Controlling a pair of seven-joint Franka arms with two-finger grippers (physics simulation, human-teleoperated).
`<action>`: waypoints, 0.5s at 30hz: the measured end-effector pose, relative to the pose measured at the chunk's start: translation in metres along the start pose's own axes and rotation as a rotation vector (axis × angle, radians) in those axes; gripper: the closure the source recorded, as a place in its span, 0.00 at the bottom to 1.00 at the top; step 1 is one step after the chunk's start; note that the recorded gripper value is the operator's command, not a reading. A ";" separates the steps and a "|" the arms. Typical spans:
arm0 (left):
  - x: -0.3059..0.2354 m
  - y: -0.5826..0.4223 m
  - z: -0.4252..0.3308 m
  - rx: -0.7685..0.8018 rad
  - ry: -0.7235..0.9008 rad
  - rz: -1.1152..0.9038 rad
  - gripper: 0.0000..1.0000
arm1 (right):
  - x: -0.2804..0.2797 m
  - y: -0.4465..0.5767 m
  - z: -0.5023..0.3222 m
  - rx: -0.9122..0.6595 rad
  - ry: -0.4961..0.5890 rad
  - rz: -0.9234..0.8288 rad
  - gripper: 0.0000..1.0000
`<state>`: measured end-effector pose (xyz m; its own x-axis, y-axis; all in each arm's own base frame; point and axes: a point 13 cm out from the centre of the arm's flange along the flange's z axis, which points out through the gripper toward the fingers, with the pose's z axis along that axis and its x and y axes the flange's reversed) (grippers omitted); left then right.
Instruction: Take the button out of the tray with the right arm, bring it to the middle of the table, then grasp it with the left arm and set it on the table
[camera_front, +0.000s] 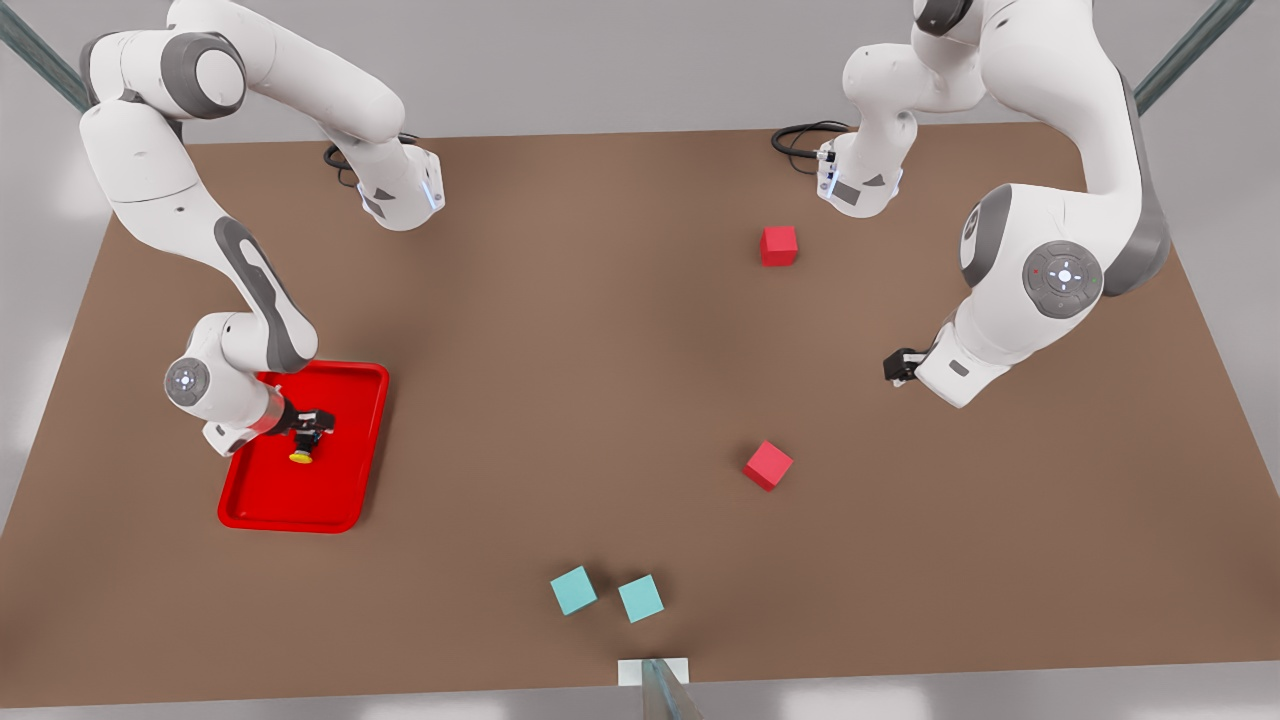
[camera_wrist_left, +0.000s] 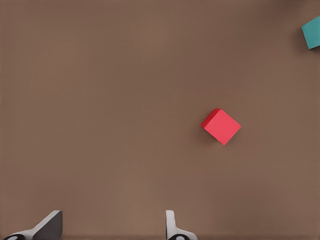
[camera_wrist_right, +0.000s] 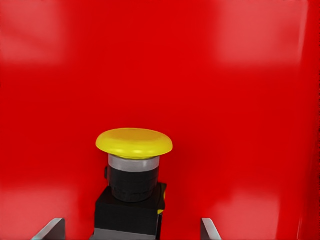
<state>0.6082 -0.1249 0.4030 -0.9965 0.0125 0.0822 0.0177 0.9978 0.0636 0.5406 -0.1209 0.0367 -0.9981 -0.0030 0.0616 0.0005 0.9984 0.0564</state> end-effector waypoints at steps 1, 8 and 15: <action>0.000 0.000 0.000 0.000 0.000 0.000 0.00 | -0.001 0.000 0.000 0.000 -0.002 -0.002 0.25; 0.000 0.000 0.000 0.000 0.001 -0.001 0.00 | -0.004 0.005 -0.001 -0.004 -0.005 -0.029 0.63; 0.001 0.000 0.000 -0.001 0.002 -0.002 0.00 | -0.087 0.081 -0.127 0.025 -0.140 -0.169 0.63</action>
<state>0.6077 -0.1247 0.4028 -0.9964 0.0106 0.0844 0.0161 0.9978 0.0643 0.6351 -0.0472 0.1627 -0.9827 -0.1645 -0.0855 -0.1675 0.9854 0.0297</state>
